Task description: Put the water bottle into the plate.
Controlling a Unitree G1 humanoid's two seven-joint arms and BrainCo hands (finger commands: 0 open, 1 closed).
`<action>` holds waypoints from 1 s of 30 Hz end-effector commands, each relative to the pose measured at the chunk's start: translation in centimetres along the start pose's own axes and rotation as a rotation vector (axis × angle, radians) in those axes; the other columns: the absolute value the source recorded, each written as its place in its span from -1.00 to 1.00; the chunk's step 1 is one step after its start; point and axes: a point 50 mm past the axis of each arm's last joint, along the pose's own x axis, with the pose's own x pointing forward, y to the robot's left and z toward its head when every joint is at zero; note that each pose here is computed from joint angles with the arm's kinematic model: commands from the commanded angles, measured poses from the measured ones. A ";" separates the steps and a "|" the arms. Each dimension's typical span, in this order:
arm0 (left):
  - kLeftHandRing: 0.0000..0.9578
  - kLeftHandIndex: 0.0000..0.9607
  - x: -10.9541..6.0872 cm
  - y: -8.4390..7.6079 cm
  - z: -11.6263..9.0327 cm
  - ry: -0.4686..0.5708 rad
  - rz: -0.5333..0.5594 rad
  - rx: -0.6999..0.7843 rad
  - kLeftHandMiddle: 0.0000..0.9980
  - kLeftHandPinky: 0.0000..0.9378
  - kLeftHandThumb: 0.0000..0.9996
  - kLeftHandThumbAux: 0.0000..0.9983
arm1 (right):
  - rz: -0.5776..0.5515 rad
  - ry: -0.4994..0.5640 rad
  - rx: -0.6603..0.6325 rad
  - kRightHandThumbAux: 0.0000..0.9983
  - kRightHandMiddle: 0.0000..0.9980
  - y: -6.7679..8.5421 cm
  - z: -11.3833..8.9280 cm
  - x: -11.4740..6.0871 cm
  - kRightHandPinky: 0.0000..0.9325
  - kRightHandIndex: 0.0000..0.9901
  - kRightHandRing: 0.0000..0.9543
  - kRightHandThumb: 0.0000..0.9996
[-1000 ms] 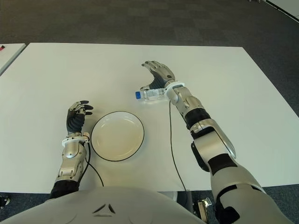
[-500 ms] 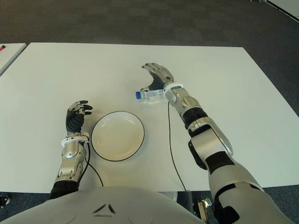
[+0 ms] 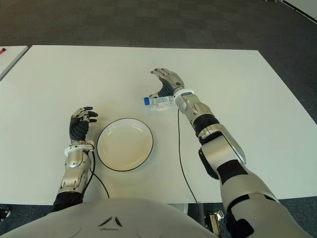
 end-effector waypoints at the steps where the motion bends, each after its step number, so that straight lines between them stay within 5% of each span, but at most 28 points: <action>1: -0.02 -0.20 -0.1 0.2 -0.3 0.007 -0.007 0.000 0.06 0.06 0.89 0.31 | 0.007 -0.011 0.007 0.13 -0.96 0.0 0.3 0.2 -0.74 -1.00 -0.89 -0.53; 30: -0.01 -0.20 0.1 0.6 -0.5 0.004 -0.009 0.013 0.05 0.09 0.89 0.31 | 0.037 -0.005 0.050 0.05 -0.95 1.6 0.0 -0.5 -0.74 -1.00 -0.87 -0.75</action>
